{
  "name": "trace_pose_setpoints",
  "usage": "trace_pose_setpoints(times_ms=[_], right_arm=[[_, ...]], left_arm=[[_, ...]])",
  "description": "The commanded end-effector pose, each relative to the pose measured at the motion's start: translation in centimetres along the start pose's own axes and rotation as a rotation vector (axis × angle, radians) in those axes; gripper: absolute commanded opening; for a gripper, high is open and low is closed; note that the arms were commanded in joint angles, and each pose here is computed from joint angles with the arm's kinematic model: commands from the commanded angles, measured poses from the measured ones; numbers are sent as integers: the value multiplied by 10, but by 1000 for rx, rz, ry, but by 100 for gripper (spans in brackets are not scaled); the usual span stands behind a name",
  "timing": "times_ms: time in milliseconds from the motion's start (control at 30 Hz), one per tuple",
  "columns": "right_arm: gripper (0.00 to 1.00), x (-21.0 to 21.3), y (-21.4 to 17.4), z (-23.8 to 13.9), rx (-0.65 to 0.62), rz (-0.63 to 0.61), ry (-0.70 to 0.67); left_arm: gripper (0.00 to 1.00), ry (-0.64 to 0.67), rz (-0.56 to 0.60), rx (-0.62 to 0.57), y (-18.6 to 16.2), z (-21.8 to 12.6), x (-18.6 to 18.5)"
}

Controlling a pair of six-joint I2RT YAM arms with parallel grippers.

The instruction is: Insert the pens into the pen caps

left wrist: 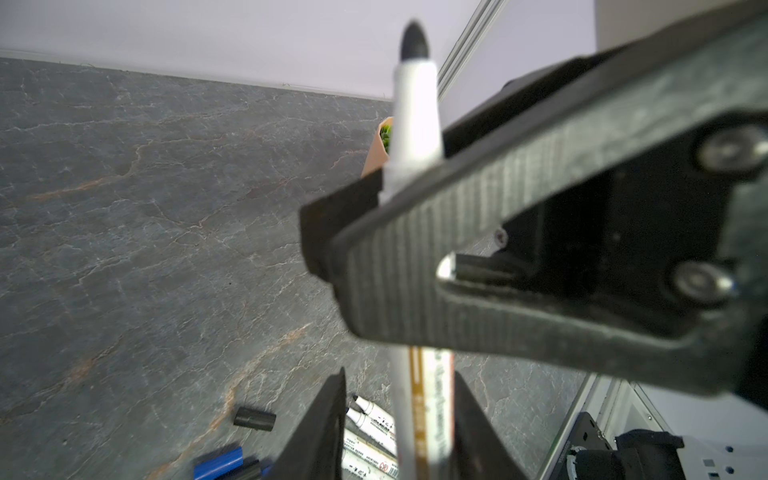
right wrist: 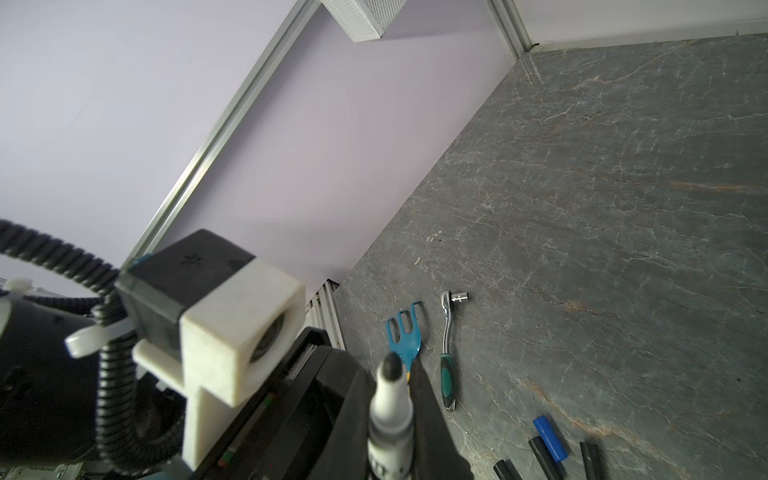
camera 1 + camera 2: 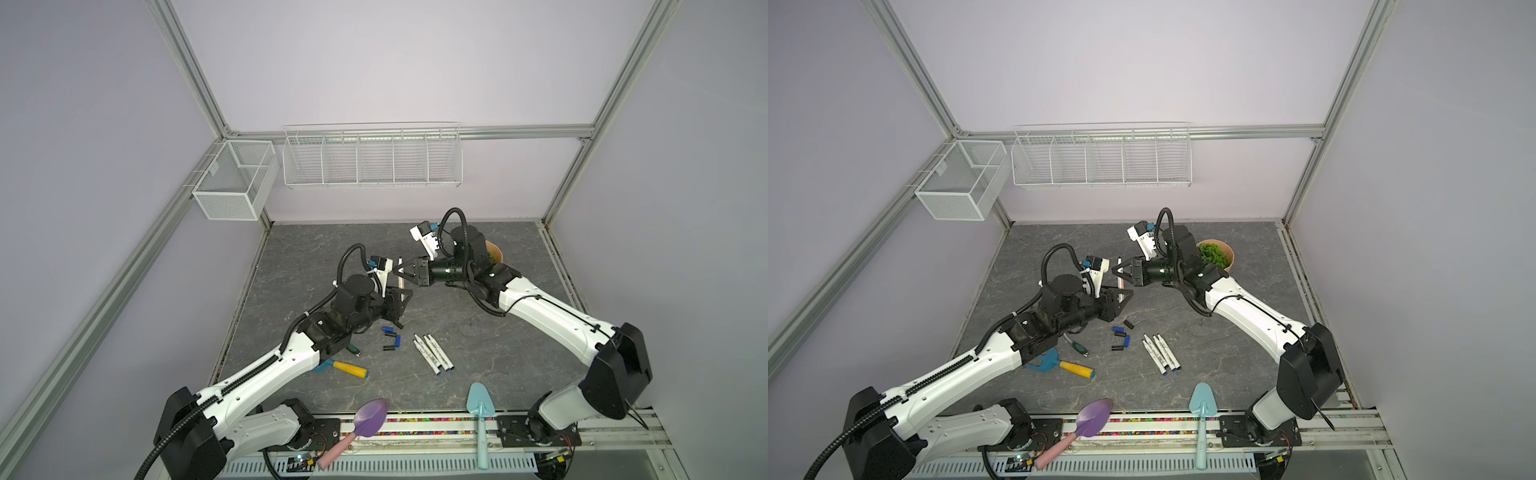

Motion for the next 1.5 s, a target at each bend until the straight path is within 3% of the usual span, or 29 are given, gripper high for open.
trace_pose_setpoints(times_ms=[0, 233, 433, 567, 600, 700, 800, 1000, 1233, 1467], right_arm=[[7, 5, 3, -8, -25, -1, 13], [7, 3, 2, -8, -29, 5, 10], [7, 1, 2, -10, -35, 10, 2], [7, -5, -1, -12, -32, 16, -24], [11, -8, -4, -12, -23, 17, -41], [55, -19, -16, -12, 32, 7, -120], [67, -36, -36, -17, 107, -8, -256], [68, -56, -94, -11, 369, -57, -383], [64, -80, -147, 20, 646, -56, -435], [64, -97, -178, 50, 864, -177, -539]], left_arm=[[33, -49, 8, -42, 17, -2, -13], [24, -68, 11, -45, 21, -2, -16], [0, -72, -14, -18, 15, 6, -13], [0, -12, -77, -62, 13, 5, 0], [0, 43, -108, -82, 13, 4, 9], [0, 191, -193, -153, 11, -4, 34], [0, 324, -277, -231, 9, -19, 60], [0, 479, -461, -312, 7, -48, 109], [0, 521, -406, -325, 10, -57, 114], [0, 533, -383, -307, 4, -56, 118]])
Point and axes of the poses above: each gripper's point midway between its finger pads, its own z axis out along the fingers, its own x axis along the line the jaws close on, y = z × x, the point moved 5 cm from there along -z, back along the fingers, and after that the axes turned 11 degrees about -z, right-handed, at the moved point
